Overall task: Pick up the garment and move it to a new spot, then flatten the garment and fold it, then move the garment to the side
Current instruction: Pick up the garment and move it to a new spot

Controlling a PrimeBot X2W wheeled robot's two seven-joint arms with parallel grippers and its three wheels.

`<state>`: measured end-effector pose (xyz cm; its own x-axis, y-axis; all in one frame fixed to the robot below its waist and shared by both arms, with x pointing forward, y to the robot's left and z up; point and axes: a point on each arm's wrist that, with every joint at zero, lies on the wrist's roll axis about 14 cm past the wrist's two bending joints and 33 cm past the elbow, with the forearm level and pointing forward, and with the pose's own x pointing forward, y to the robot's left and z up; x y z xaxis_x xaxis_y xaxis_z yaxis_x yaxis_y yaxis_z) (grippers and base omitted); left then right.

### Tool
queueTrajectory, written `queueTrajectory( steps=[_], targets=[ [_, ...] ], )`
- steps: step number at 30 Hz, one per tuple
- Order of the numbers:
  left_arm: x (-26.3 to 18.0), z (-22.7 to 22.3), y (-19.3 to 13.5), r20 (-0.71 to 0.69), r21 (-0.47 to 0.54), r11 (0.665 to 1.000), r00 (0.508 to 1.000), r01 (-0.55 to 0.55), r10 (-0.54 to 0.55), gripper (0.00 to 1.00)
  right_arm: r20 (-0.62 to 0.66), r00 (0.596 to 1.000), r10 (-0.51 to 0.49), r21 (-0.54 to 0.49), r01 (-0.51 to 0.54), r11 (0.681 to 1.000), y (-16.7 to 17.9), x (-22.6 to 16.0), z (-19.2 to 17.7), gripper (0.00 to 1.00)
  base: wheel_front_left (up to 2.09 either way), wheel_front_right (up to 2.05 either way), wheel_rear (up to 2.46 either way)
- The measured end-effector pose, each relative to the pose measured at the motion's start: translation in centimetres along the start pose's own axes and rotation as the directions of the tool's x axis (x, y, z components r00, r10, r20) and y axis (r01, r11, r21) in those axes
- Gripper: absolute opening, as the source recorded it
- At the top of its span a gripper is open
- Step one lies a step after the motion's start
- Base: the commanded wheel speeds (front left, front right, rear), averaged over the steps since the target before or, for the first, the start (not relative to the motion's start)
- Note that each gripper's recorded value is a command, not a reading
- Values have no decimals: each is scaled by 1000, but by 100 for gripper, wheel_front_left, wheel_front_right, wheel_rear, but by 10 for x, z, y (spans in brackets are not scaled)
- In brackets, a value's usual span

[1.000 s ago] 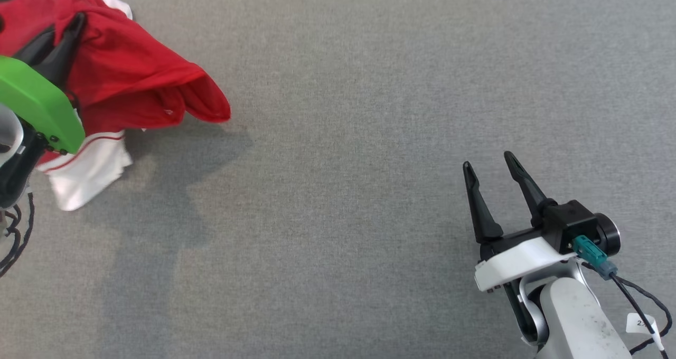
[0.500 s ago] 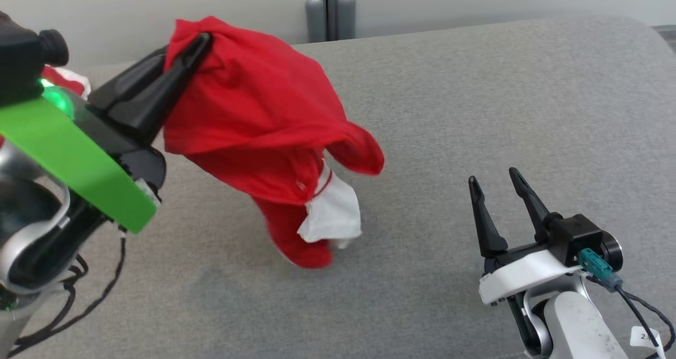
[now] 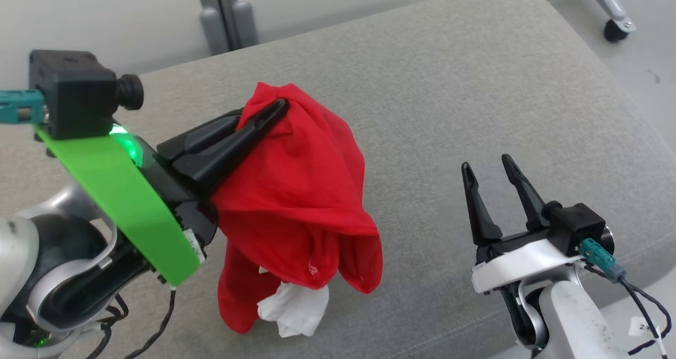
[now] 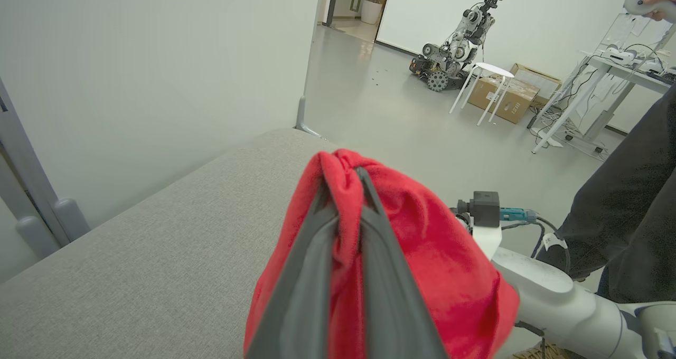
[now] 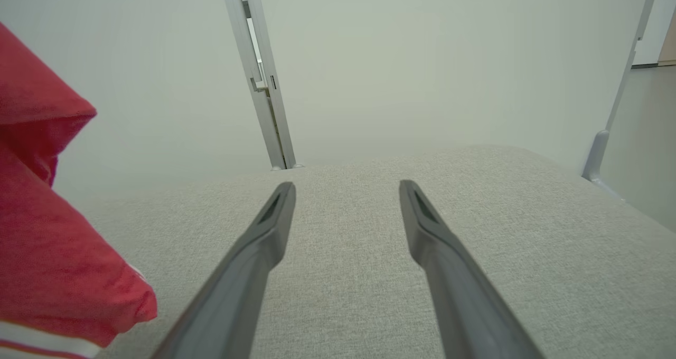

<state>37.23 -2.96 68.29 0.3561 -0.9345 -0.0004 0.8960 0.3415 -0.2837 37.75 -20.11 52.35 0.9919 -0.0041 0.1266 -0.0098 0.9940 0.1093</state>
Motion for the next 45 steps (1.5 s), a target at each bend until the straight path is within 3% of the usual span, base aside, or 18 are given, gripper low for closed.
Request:
queueTrajectory(
  steps=[11,15,16,17,18,24,32,37,41,45],
  targets=[
    [88,-73,85,-205,-48,998,978,-35,24,0,-35,988,-153,25,154,988,-47,-16,-6,100,0,0,0],
    [118,-101,117,-218,-63,997,975,-55,40,1,-60,979,-195,24,197,980,-59,-20,-12,100,0,0,0],
    [126,-108,126,-210,-57,996,976,-69,56,40,-64,976,-210,19,212,977,-64,-21,-13,100,0,0,0],
    [131,-114,138,-206,-33,995,975,-90,81,49,-71,971,-228,15,229,973,-69,-23,-15,100,0,0,0],
    [135,-119,147,-201,-15,994,974,-106,101,100,-78,968,-240,8,241,971,-73,-24,-16,100,0,0,0],
    [149,-160,175,-182,-58,987,974,-148,135,100,-122,951,-285,-22,285,958,-86,-31,-28,100,0,0,0],
    [131,-150,181,-5,-9,984,984,-180,180,100,-121,962,-243,-70,236,969,-80,-13,-32,100,0,0,0],
    [105,-144,173,102,2,970,965,-241,240,100,-110,973,-205,-97,195,976,-72,-1,-32,100,0,0,0],
    [71,-136,172,181,-3,938,922,-346,341,100,-86,981,-174,-113,164,980,-65,9,-28,100,0,0,0],
    [30,-135,172,216,-10,882,860,-472,463,100,-70,987,-143,-124,133,983,-55,11,-24,100,0,0,0]
  ],
)
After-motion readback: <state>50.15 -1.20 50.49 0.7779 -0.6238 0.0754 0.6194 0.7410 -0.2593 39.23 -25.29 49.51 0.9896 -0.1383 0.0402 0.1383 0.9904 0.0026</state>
